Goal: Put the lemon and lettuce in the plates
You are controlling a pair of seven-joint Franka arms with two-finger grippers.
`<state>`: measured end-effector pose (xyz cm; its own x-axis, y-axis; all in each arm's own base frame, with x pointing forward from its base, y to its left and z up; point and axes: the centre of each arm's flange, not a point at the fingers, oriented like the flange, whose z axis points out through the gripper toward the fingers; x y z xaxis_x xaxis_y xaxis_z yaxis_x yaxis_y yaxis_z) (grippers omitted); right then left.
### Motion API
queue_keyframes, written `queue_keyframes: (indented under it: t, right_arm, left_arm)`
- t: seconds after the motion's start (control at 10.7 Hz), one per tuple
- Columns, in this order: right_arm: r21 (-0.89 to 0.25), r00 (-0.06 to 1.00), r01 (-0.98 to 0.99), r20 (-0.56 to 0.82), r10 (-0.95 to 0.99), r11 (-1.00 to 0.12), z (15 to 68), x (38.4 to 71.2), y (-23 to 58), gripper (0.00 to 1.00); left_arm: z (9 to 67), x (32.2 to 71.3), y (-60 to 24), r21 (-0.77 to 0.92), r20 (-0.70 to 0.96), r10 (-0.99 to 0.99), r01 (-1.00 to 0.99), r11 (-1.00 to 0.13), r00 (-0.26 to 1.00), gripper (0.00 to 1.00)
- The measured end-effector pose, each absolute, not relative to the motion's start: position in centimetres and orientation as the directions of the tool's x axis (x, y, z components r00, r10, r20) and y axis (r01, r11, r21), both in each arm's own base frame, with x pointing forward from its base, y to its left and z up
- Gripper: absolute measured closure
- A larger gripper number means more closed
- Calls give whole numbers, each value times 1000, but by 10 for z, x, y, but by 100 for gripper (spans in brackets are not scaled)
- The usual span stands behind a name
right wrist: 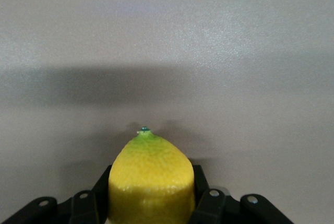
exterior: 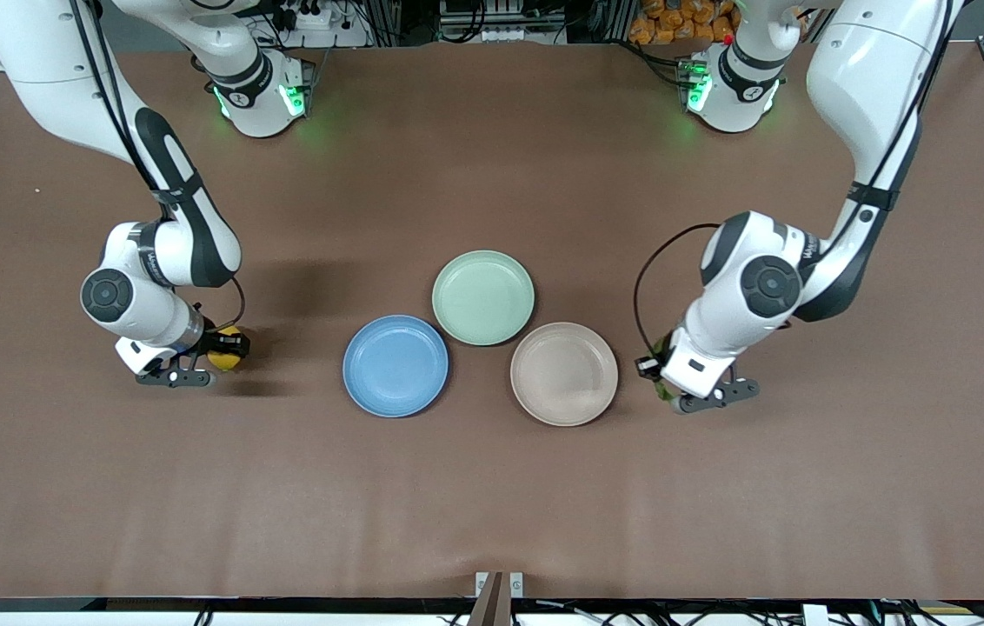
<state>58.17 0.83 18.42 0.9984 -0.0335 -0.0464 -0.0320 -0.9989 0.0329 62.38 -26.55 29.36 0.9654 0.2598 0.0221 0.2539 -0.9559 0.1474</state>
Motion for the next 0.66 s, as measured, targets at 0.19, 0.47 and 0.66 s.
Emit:
queue_keyframes:
  t: [0.19, 0.47, 0.66]
  right_arm:
    - [33, 998, -31, -62, -33, -999, 184, 581, 9, 38]
    - [32, 996, -12, -93, -15, -999, 194, 588, 21, 38]
    - [31, 994, 17, -110, 14, -999, 210, 599, 41, 38]
  left_arm:
    - [293, 614, -294, 157, 13, 271, 265, -951, 963, 97]
    - [282, 599, -337, 185, 1, 307, 301, -935, 952, 97]
    - [271, 590, -359, 206, -3, 326, 320, -925, 945, 97]
